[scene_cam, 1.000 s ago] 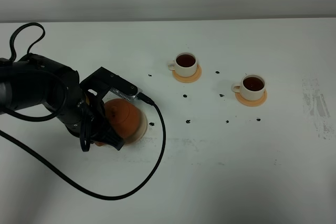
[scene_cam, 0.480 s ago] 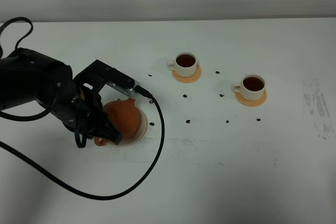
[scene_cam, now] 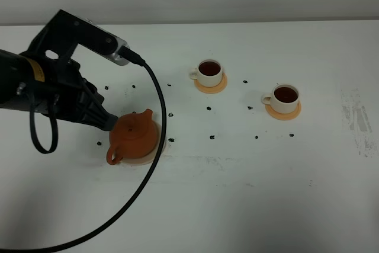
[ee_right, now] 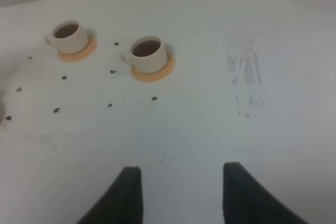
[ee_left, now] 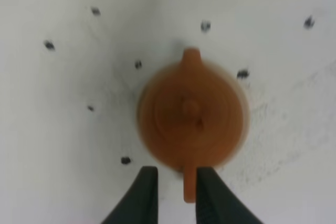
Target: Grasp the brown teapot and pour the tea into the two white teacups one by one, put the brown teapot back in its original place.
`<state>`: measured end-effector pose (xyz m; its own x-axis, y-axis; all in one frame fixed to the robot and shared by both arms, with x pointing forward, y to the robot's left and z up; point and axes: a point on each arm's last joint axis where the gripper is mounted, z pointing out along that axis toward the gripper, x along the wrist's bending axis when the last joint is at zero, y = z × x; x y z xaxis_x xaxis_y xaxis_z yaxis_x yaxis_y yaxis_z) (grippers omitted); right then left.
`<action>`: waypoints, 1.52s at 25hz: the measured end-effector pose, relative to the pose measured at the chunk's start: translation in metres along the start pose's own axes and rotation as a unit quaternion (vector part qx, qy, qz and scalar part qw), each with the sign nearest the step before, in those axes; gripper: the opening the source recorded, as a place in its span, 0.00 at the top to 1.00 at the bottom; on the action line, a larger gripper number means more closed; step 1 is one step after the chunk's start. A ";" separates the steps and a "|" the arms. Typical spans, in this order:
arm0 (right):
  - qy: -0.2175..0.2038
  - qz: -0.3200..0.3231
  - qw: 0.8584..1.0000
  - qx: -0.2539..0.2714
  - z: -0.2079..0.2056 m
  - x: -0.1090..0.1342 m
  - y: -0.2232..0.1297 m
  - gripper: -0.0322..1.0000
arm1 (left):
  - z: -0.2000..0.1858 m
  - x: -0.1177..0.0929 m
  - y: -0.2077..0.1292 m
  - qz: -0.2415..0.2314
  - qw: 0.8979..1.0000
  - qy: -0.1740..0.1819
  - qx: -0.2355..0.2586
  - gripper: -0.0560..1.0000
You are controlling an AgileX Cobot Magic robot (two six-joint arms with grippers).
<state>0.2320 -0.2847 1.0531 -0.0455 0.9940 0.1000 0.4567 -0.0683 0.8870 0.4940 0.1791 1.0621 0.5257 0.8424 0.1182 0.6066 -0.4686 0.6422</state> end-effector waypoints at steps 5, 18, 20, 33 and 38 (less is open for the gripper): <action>0.000 0.000 1.000 0.000 0.000 0.000 0.000 0.60 | -0.027 0.001 0.004 -0.001 0.999 0.006 -0.041 0.75; 0.000 0.000 1.000 0.000 0.000 0.000 0.000 0.60 | -0.065 0.014 -0.008 -0.025 0.999 0.026 -0.037 0.74; 0.000 0.000 1.000 0.000 0.000 0.000 0.000 0.60 | -0.086 0.020 -0.020 -0.043 0.998 0.037 -0.022 0.74; 0.000 0.000 1.000 0.000 0.000 0.000 0.000 0.60 | -0.166 0.013 -0.134 -0.190 0.971 0.132 -0.056 0.74; 0.000 0.000 1.000 0.000 0.000 0.000 0.000 0.60 | -0.173 -0.007 -0.168 -0.196 0.966 0.147 -0.080 0.74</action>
<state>0.2320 -0.2847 1.0531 -0.0457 0.9940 0.0995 0.4566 -0.0678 0.8871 0.2855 0.2981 1.0843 0.0681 0.9970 0.0381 0.6124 -0.0719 0.7873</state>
